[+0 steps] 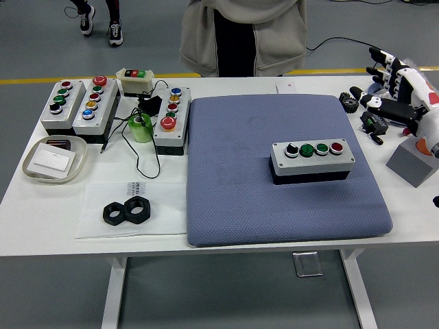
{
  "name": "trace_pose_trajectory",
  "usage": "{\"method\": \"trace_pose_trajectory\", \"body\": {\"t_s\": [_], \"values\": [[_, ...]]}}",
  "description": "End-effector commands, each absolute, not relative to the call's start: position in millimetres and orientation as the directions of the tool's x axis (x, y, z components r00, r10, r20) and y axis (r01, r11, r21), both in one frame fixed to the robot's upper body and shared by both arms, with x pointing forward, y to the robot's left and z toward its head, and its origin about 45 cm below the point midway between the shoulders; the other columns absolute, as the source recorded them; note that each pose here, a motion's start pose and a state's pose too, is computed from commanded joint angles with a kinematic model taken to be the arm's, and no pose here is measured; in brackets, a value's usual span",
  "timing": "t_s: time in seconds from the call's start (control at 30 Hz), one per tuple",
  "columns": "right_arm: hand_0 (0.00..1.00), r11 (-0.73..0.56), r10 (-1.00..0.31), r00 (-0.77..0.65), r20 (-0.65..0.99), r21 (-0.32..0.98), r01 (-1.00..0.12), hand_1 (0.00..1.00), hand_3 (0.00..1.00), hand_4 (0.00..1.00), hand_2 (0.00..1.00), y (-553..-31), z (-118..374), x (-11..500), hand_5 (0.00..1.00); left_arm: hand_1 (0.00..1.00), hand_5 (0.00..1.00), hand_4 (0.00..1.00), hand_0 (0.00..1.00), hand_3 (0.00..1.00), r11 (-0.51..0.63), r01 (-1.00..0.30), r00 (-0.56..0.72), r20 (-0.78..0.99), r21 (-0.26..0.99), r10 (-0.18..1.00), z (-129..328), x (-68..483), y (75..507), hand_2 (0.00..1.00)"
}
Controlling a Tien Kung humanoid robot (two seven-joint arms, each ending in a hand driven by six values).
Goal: Pick up the button,place it on the desk,press the button,press the button
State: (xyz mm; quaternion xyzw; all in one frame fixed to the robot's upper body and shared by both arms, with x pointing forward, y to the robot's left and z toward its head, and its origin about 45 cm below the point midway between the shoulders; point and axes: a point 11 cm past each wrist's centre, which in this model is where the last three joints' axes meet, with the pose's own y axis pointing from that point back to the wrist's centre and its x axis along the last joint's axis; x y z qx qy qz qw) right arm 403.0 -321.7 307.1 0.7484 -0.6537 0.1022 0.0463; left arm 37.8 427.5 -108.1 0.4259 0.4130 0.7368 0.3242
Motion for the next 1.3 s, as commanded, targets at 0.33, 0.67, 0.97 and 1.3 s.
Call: {"method": "trace_pose_trajectory", "body": {"t_s": [0.33, 0.67, 0.97, 1.3], "values": [[0.959, -0.049, -0.987, 0.039, -0.159, 0.056, -0.997, 0.887, 0.912, 0.647, 0.936, -344.9, 281.9, 398.8, 0.475, 0.831, 0.998, 0.647, 0.7, 0.831, -0.449, -0.118, -0.422, 0.364, 0.886, 0.83, -108.5, 33.7, 427.6, 0.89], [0.961, -0.037, -0.986, 0.027, -0.165, 0.061, -0.997, 0.884, 0.904, 0.656, 0.929, -348.2, 282.1, 398.3, 0.462, 0.831, 0.998, 0.644, 0.703, 0.832, -0.448, -0.115, -0.419, 0.366, 0.887, 0.831, -108.7, 32.4, 427.7, 0.889], [0.962, -0.038, -0.986, 0.028, -0.162, 0.057, -0.998, 0.884, 0.904, 0.653, 0.928, -347.5, 284.7, 399.6, 0.451, 0.831, 0.998, 0.642, 0.701, 0.832, -0.448, -0.12, -0.422, 0.363, 0.886, 0.83, -108.4, 34.9, 427.7, 0.89], [0.964, -0.033, -0.987, 0.023, -0.16, 0.06, -0.998, 0.884, 0.904, 0.63, 0.927, -348.6, 284.6, 399.5, 0.488, 0.83, 0.998, 0.64, 0.705, 0.831, -0.448, -0.119, -0.423, 0.363, 0.886, 0.83, -108.5, 34.0, 427.6, 0.889]]}}
